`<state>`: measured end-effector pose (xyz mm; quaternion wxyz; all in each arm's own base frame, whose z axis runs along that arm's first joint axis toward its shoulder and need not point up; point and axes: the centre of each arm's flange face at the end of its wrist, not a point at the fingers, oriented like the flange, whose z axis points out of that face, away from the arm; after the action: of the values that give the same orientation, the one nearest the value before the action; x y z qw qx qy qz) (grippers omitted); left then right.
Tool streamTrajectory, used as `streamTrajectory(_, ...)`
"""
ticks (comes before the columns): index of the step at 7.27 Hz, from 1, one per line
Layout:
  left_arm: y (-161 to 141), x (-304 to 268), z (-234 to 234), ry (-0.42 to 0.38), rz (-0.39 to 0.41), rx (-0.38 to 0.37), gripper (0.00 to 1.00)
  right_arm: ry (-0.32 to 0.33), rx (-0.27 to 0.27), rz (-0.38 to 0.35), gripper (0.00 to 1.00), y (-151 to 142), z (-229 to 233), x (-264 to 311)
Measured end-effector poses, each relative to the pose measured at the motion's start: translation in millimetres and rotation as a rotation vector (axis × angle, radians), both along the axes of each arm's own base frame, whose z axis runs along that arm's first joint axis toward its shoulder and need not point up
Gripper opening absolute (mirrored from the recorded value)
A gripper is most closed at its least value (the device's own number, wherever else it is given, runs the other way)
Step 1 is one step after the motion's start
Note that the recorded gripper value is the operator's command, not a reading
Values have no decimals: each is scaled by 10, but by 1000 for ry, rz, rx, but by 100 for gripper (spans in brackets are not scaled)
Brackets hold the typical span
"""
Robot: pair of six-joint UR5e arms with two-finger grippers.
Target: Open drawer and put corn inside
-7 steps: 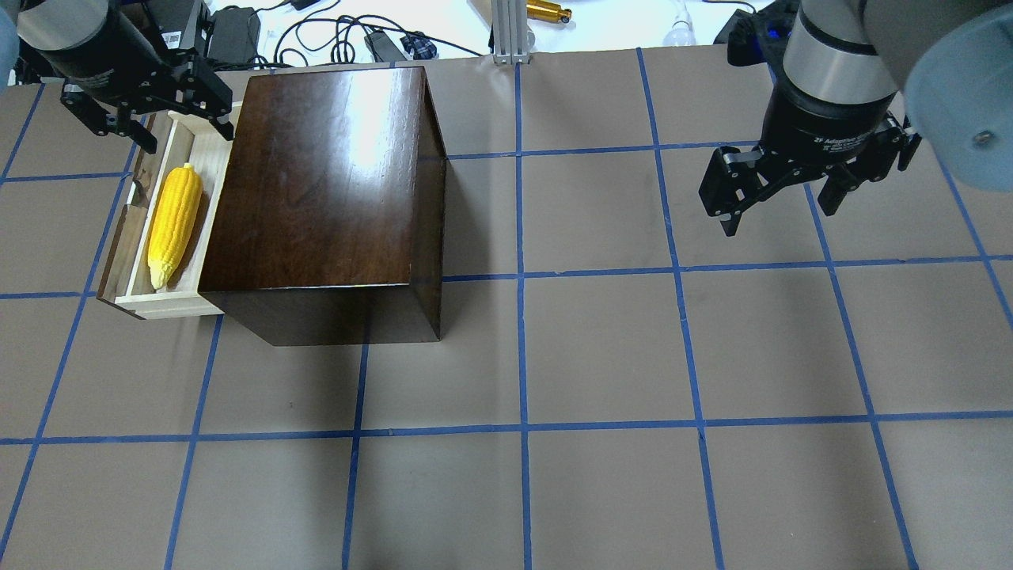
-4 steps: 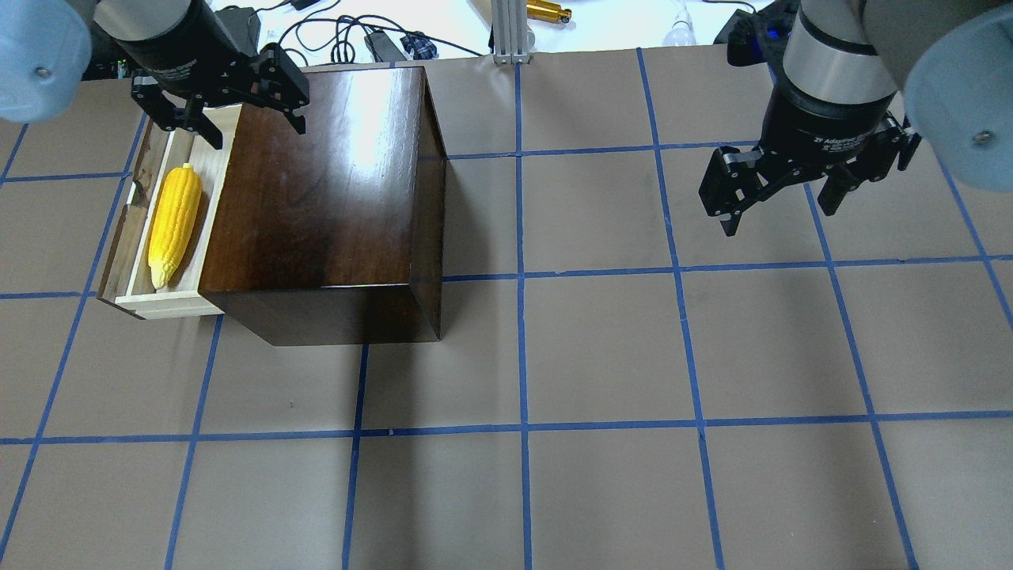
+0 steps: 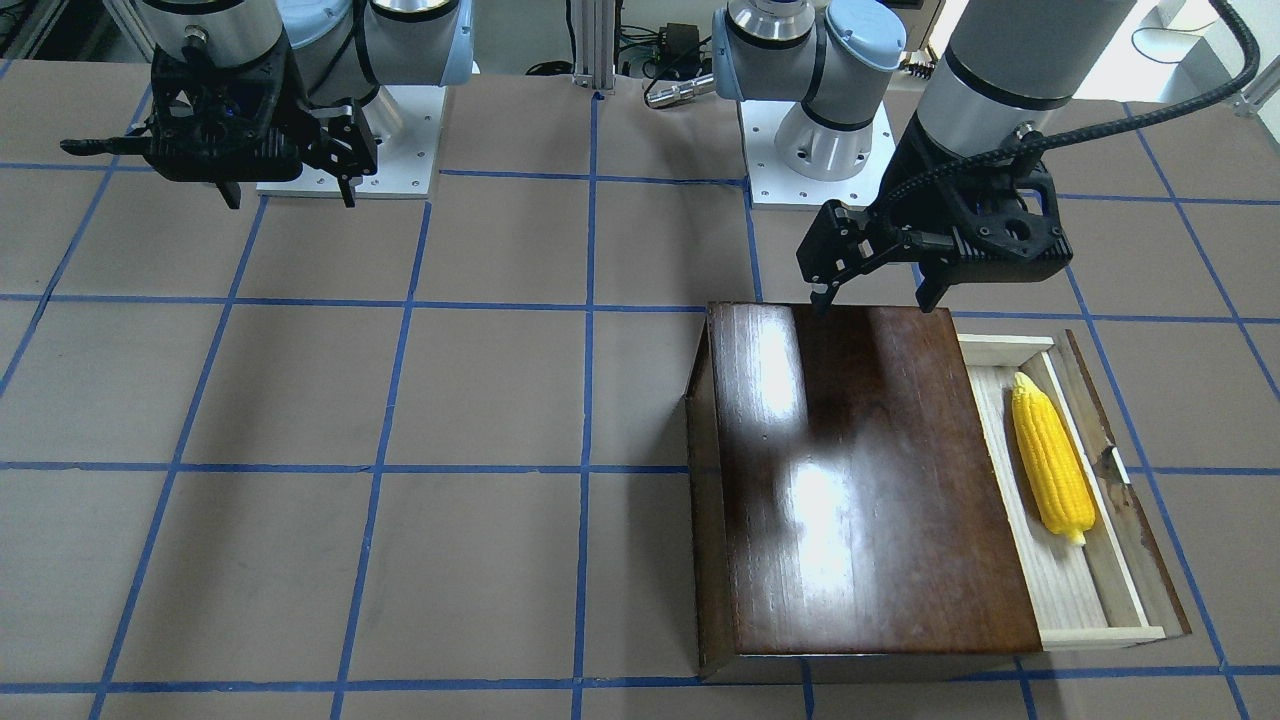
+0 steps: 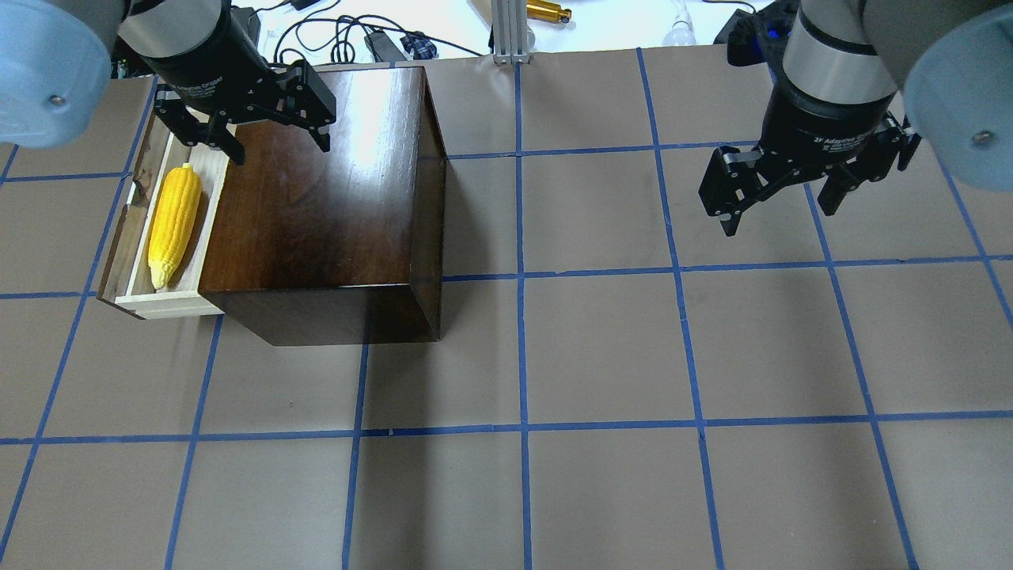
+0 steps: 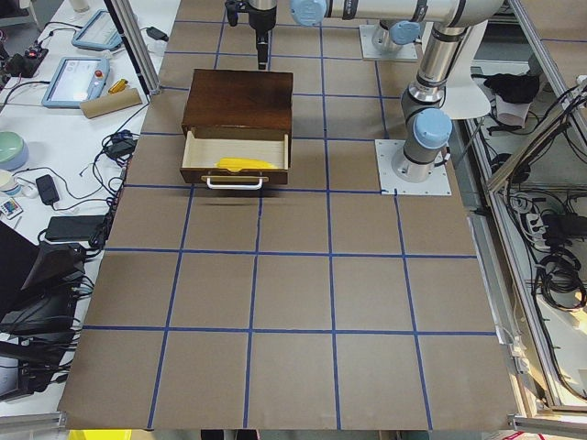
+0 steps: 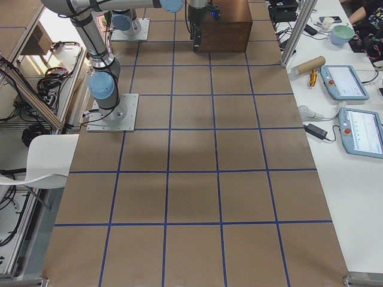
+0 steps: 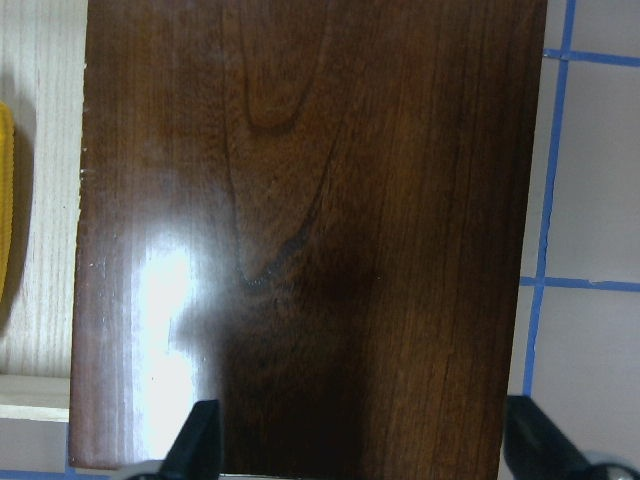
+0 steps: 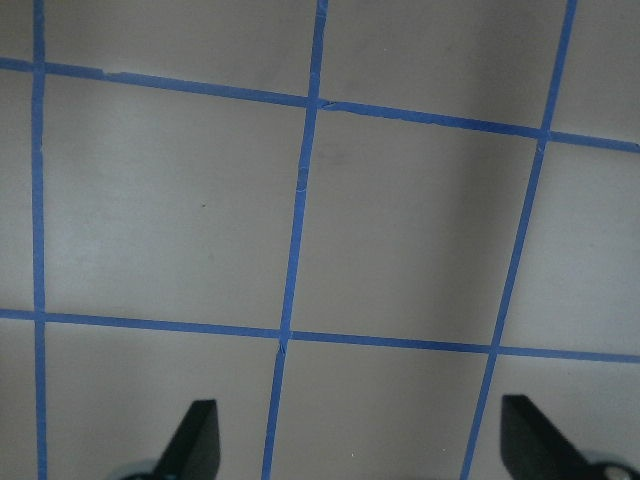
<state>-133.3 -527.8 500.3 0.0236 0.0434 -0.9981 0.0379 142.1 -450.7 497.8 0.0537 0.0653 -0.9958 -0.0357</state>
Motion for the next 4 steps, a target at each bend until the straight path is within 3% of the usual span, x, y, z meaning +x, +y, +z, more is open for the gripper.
streamTrajectory(4, 99, 47, -5, -45, -5, 52, 100, 0, -1, 0, 100, 2, 2, 0)
